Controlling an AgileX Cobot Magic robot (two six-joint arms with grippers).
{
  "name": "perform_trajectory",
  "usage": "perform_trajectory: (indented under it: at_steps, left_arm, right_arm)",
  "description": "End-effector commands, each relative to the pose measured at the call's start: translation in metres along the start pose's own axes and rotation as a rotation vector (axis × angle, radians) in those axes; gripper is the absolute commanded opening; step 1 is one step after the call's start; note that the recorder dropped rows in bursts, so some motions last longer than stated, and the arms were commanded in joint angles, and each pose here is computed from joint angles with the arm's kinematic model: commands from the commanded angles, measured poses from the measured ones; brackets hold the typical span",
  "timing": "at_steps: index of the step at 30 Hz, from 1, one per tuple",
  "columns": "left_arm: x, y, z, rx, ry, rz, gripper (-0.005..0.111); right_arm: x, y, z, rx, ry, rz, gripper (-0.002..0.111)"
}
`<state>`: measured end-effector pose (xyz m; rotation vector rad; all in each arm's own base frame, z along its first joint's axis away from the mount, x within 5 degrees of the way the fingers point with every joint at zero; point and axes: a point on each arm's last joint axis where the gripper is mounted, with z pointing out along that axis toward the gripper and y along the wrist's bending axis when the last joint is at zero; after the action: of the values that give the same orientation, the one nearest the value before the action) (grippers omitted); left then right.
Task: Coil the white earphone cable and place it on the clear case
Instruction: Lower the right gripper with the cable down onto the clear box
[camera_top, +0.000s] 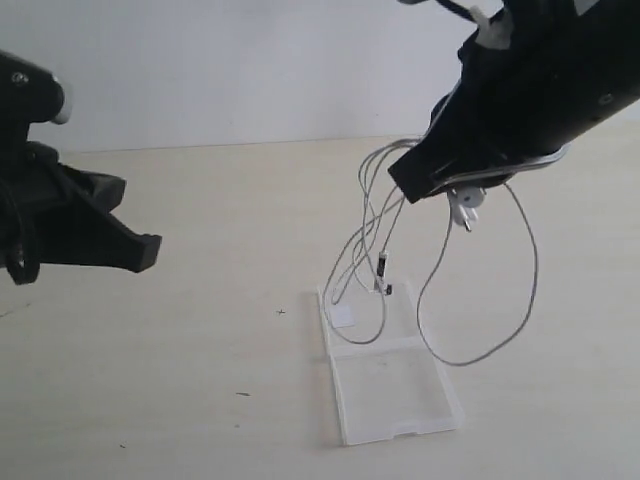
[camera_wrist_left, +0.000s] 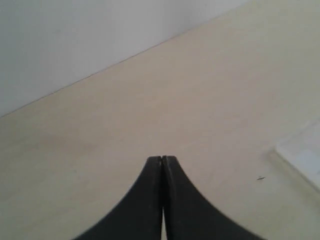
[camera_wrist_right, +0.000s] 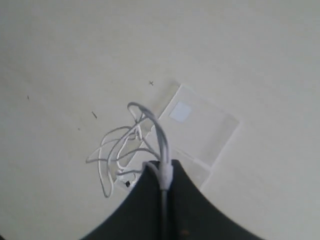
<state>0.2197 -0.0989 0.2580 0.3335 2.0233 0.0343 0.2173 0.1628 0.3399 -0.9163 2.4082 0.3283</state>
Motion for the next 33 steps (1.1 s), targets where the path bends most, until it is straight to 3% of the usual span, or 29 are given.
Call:
perform_trajectory:
  at_steps: [1,4,10,27,33]
  left_arm:
    - [0.018,0.024,0.008,-0.003,0.063,-0.092,0.0]
    - [0.029,0.036,0.011,0.039,0.09,-0.156,0.0]
    - [0.04,0.054,0.012,-0.021,0.121,-0.224,0.0]
    - [0.039,0.048,0.012,0.054,0.115,-0.229,0.0]
    - [0.044,0.041,0.011,0.117,0.126,-0.237,0.0]
  right_arm:
    - [0.002,-0.002,0.016,-0.013,0.095,0.102,0.0]
    - [0.004,-0.002,0.025,-0.016,0.144,0.137,0.0]
    - [0.007,-0.003,0.037,-0.018,0.215,0.186,0.0]
    - [0.019,-0.011,0.103,0.013,0.444,0.239,0.0]
    - [0.004,-0.017,0.111,0.06,0.353,0.244,0.0]
